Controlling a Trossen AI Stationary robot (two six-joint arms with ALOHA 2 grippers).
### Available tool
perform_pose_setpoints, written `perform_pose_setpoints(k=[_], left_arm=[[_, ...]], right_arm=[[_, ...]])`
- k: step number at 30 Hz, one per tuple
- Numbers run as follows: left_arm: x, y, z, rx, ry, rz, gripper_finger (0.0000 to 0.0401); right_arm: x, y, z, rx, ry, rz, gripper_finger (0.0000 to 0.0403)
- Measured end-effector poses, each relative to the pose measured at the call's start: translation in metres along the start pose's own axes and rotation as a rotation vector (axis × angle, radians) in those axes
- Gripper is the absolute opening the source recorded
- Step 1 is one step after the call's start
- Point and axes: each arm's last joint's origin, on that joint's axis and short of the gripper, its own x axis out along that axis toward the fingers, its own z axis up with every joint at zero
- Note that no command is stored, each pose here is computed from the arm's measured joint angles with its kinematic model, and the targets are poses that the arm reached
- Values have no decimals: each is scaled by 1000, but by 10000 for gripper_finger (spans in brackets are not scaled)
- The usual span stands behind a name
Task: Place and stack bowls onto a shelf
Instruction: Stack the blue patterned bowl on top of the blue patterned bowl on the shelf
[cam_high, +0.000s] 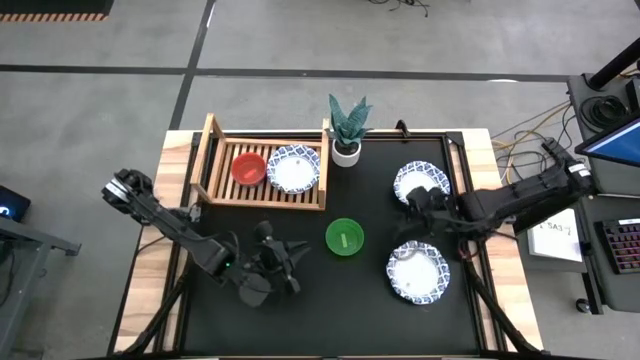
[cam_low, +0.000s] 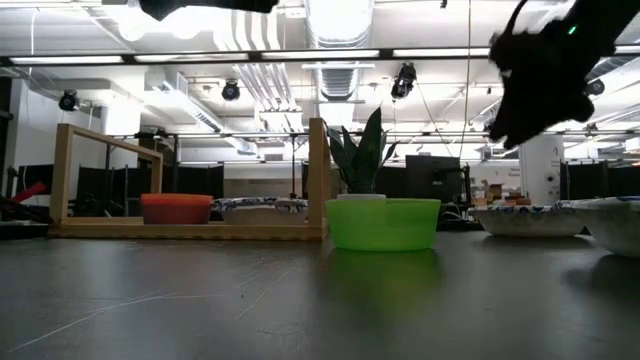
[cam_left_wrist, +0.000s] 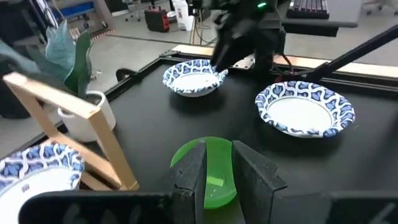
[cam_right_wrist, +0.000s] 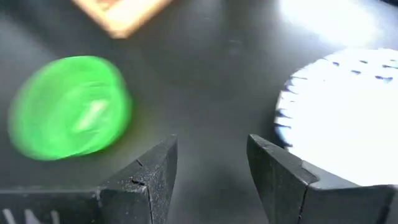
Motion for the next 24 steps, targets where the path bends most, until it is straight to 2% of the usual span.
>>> perform_pose_setpoints(k=[3, 12, 18, 24], left_arm=[[5, -9, 3, 40, -9, 16, 58], [15, -39, 26, 202, -32, 115, 58], [18, -49, 39, 290, -36, 238, 58], [18, -51, 45, 302, -19, 254, 58]], right_arm=[[15, -12, 9, 27, 54, -86, 182], [56, -33, 27, -5, 198, -215, 182], [77, -33, 24, -48, 259, -272, 179], [95, -29, 20, -88, 290, -296, 143]])
